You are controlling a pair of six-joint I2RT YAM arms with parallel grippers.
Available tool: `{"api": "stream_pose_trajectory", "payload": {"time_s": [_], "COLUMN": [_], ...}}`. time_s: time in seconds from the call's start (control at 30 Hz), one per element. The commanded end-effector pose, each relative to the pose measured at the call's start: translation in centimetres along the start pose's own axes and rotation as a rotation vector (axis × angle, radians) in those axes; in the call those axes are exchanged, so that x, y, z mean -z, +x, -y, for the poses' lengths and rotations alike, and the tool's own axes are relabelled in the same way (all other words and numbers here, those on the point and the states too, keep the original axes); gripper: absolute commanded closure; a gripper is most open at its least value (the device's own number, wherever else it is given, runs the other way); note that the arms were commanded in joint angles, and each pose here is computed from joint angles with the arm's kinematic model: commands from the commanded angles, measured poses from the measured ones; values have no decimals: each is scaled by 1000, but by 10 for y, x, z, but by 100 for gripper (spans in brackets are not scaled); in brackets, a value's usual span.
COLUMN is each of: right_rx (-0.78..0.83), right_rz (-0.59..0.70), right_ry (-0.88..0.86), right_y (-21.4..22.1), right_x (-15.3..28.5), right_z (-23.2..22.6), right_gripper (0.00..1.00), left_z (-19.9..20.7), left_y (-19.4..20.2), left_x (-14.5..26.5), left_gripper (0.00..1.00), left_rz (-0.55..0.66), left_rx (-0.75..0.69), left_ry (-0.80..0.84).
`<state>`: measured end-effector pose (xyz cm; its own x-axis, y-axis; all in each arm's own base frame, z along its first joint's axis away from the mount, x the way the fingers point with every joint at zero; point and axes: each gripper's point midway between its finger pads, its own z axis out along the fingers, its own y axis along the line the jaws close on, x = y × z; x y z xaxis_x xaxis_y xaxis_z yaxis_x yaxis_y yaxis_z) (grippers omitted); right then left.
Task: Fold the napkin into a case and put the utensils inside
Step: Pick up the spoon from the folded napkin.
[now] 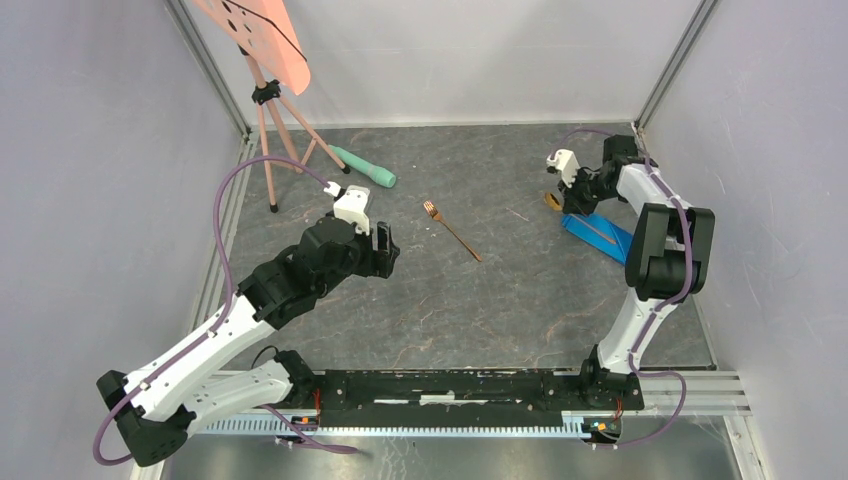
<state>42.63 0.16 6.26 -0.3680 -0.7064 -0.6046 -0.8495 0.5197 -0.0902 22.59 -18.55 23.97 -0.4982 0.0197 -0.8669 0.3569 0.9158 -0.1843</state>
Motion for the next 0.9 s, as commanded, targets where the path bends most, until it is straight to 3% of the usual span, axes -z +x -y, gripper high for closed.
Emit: {"api": "stream_pose_trajectory", "payload": {"time_s": [0.0,0.87], "right_rx": [64,-23], "right_rz": [-1,-95], "right_ry": [32,175], "right_y": [-3,44], "right_x": [9,42], "right_z": [14,8], "right_gripper": [100,100], "left_z": [0,7], "left_y": [-6,-8], "left_x": [-2,8], "left_gripper": [22,22], "left_rz": [30,48], "left_rx": [-48,-52], "left_ry": [-4,36]}}
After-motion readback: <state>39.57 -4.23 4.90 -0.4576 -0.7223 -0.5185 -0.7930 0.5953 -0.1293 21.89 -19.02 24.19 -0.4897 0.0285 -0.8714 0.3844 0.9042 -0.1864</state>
